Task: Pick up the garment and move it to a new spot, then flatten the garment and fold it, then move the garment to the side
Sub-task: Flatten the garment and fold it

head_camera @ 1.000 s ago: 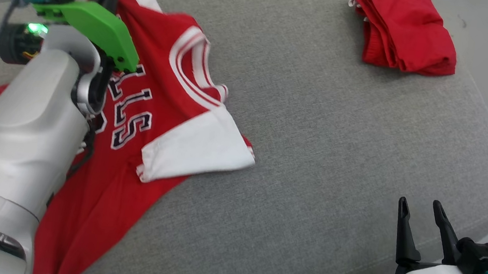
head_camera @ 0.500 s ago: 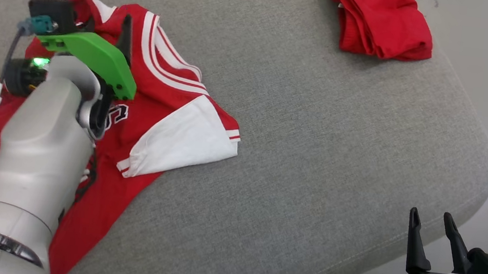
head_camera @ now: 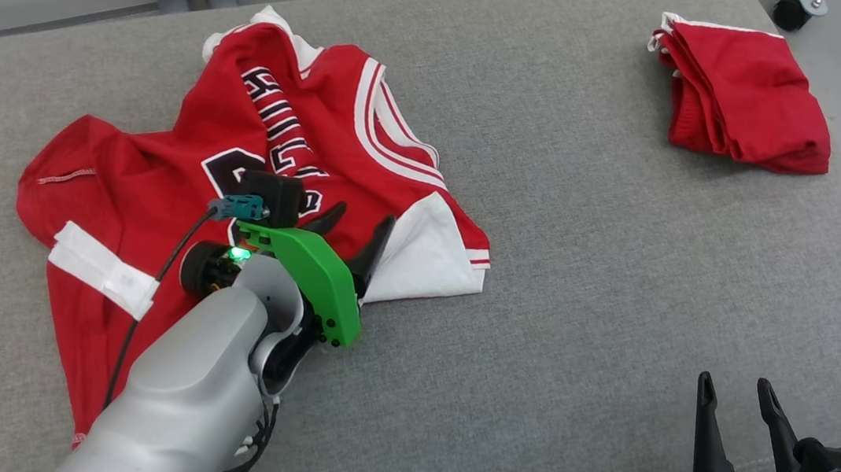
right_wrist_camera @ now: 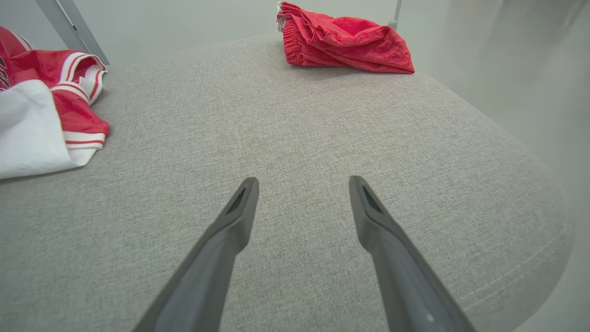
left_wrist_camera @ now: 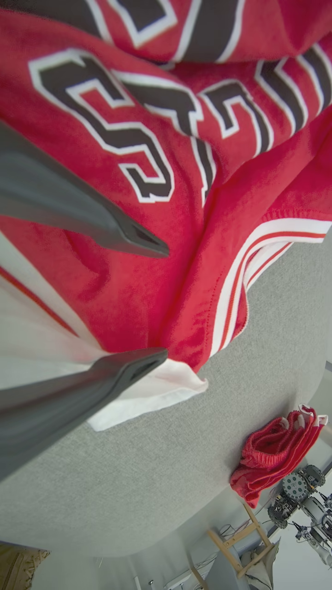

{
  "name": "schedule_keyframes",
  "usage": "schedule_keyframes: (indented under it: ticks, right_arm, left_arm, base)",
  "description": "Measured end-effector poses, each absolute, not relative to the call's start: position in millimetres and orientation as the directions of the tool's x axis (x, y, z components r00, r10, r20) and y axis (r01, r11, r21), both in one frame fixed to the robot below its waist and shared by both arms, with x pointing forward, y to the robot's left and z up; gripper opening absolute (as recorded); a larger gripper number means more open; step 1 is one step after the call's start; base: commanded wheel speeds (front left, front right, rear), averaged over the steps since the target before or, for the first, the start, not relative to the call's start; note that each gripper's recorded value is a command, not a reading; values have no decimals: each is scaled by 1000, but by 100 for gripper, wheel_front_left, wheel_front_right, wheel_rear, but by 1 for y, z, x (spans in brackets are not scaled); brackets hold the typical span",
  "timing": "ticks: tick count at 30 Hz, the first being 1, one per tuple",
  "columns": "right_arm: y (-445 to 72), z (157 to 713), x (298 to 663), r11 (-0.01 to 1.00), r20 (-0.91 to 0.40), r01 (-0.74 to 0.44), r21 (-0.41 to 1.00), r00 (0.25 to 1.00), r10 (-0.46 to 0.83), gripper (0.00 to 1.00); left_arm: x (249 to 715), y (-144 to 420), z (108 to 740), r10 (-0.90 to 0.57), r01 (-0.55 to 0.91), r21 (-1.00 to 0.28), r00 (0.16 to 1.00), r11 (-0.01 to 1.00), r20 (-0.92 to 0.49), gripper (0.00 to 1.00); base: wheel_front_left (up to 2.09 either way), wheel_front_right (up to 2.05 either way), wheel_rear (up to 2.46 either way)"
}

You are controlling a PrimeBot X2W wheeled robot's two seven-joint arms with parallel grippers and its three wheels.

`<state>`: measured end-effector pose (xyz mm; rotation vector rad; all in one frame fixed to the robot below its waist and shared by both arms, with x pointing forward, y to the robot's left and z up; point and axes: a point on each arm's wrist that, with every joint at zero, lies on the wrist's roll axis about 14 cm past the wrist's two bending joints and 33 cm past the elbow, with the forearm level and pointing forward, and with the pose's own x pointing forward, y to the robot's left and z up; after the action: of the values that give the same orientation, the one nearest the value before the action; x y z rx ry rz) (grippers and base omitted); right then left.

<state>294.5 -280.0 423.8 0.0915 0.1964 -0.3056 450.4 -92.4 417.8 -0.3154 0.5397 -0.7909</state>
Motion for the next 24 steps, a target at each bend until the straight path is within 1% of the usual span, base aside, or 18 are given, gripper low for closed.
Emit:
schedule_keyframes:
  ticks: [5, 8, 10, 12, 16, 18, 19, 20, 21, 22, 24]
  right_arm:
    - [-272, 427, 298, 957, -189, 282, 72, 946, -264, 100]
    - [-274, 426, 292, 953, -197, 293, 72, 941, -274, 100]
    - [-276, 424, 288, 950, -204, 303, 72, 937, -284, 100]
    - [-277, 423, 285, 949, -208, 307, 71, 935, -287, 100]
    - [-280, 423, 282, 944, -210, 321, 73, 931, -300, 100]
    - [-282, 425, 282, 942, -206, 327, 70, 929, -307, 100]
    - [-283, 425, 281, 941, -206, 331, 69, 928, -311, 100]
    - [-284, 425, 281, 940, -208, 334, 68, 926, -314, 100]
    - [-285, 424, 280, 939, -210, 337, 66, 925, -317, 100]
    - [-285, 424, 280, 939, -211, 339, 65, 924, -319, 100]
    - [-286, 424, 279, 937, -212, 342, 66, 923, -322, 100]
  left_arm:
    - [433, -99, 437, -779, 618, -482, 555, 621, -292, 100]
    - [421, -108, 443, -809, 643, -499, 521, 581, -271, 100]
    - [412, -113, 440, -824, 654, -505, 490, 564, -285, 100]
    - [408, -112, 433, -817, 662, -480, 483, 576, -315, 100]
    - [416, -101, 419, -781, 655, -426, 504, 624, -369, 100]
    - [416, -102, 416, -777, 653, -423, 502, 628, -379, 100]
    - [415, -101, 412, -775, 653, -421, 496, 630, -391, 83]
    - [414, -101, 409, -774, 655, -417, 489, 630, -402, 33]
    - [414, -101, 406, -773, 657, -414, 483, 630, -411, 11]
    - [413, -101, 404, -773, 657, -414, 481, 630, -414, 0]
    - [411, -104, 405, -783, 669, -414, 471, 617, -406, 0]
  base:
    - [0, 0, 0]
    - [0, 0, 0]
    - [0, 0, 0]
    - [0, 0, 0]
    - [0, 0, 0]
    - [0, 0, 0]
    - [0, 0, 0]
    - [0, 0, 0]
    - [0, 0, 0]
    - [0, 0, 0]
    - [0, 0, 0]
